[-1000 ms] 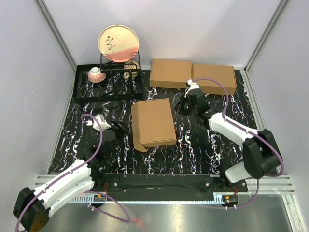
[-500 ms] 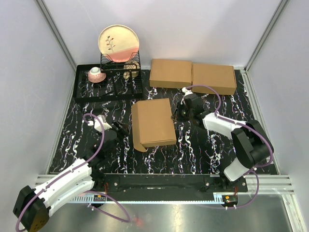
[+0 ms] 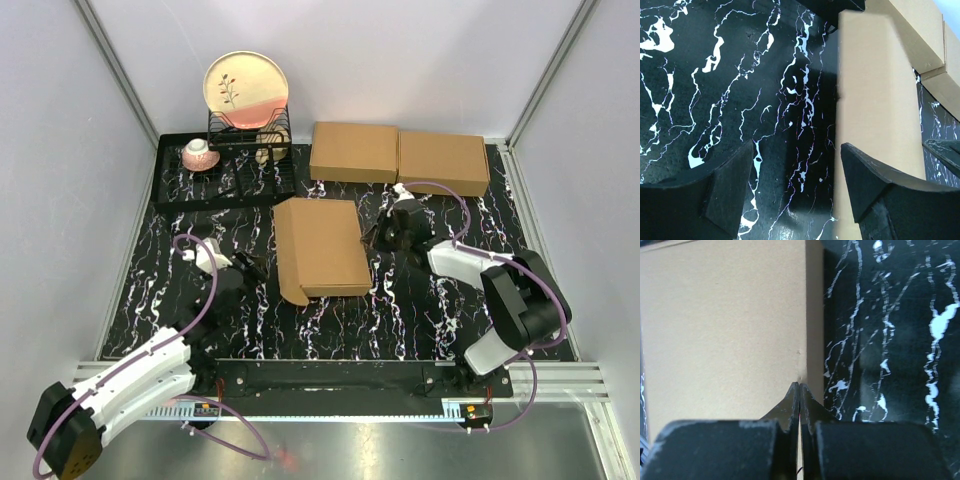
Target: Fold the paper box
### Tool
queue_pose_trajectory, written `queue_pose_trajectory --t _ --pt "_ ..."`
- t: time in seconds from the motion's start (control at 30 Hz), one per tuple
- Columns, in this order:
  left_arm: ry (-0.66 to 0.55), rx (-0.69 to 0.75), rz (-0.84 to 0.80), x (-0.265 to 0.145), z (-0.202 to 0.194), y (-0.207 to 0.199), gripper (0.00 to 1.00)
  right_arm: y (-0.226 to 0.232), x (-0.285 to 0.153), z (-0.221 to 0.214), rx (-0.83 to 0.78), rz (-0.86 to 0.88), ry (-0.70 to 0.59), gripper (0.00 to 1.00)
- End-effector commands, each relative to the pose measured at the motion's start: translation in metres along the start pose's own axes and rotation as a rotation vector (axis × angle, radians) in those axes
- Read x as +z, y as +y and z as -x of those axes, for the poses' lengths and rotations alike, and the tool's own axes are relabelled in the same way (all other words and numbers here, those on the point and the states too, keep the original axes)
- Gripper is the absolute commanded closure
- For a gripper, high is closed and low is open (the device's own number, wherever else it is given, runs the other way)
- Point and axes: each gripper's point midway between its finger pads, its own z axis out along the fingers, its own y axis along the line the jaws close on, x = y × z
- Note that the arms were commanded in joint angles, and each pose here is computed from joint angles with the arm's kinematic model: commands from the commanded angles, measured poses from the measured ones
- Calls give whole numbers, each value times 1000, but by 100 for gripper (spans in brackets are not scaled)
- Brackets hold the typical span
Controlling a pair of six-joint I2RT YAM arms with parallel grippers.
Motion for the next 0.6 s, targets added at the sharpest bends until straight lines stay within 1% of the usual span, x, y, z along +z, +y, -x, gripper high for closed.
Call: queue_pose_trajectory --t 0.0,0.23,0.43,0.57 --pt "-19 -41 -33 2 8 -14 26 -75 4 -52 88 -240 134 100" --pt "-1 -33 -22 4 3 -12 27 -89 10 -72 127 -285 210 100" --pt "-6 -46 -41 6 3 -16 27 -82 3 -54 132 -281 150 100" --pt "13 -44 -48 10 -3 -20 27 -78 1 -46 120 -273 134 100"
